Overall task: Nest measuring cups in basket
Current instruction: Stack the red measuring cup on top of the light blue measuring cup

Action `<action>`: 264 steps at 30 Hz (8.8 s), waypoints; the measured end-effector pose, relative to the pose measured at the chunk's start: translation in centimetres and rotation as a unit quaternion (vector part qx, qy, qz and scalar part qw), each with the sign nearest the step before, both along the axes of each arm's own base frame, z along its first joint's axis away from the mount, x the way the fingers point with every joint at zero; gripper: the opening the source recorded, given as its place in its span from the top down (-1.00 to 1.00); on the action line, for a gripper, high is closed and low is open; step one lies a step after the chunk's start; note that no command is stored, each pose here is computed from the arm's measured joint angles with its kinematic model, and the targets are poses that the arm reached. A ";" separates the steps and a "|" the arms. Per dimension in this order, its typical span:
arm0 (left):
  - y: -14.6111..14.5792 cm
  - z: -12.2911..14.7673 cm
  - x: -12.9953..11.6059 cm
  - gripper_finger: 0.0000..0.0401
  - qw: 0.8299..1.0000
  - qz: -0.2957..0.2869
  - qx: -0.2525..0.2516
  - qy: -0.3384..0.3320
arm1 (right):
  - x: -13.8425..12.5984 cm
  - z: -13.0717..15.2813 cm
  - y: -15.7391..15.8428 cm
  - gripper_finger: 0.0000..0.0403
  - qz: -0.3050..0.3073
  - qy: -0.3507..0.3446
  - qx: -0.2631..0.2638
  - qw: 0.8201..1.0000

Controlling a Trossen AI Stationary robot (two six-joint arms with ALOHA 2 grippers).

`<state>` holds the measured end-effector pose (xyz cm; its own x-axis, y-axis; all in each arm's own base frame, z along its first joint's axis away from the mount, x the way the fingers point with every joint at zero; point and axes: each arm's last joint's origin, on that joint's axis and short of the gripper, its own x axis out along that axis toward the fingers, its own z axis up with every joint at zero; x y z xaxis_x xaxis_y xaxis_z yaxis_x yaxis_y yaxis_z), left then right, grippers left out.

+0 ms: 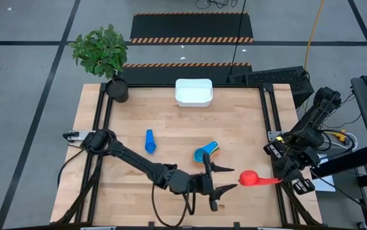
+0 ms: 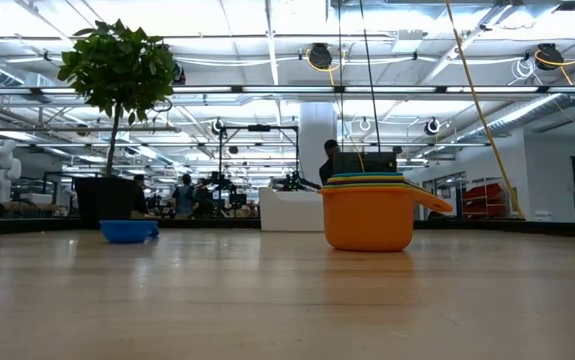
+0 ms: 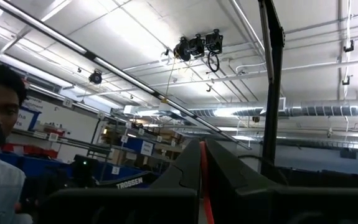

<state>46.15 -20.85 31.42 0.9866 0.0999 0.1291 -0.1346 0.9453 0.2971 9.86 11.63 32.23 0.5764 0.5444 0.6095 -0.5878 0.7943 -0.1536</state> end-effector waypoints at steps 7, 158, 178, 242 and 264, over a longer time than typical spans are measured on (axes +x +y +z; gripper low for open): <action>-0.1 0.4 -0.1 -0.17 1.000 -0.002 -0.005 -0.017 | 0.0 0.0 0.0 1.00 -0.003 -0.003 -0.003 1.000; -2.1 5.1 -4.4 0.87 0.968 0.217 -0.029 0.125 | 5.5 -18.8 16.1 -0.12 -0.279 0.633 -0.416 0.591; -1.3 5.5 -3.8 0.87 0.967 0.225 -0.013 0.119 | 5.1 -17.9 13.7 0.94 -0.336 0.651 -0.433 0.525; -3.4 2.8 -4.7 0.21 0.995 -0.043 -0.055 -0.071 | 2.1 -1.6 0.5 1.00 0.011 0.039 -0.081 0.996; -4.5 2.3 -5.1 0.21 0.996 -0.049 -0.024 -0.068 | 2.0 -1.3 0.1 1.00 -0.011 0.042 -0.059 0.997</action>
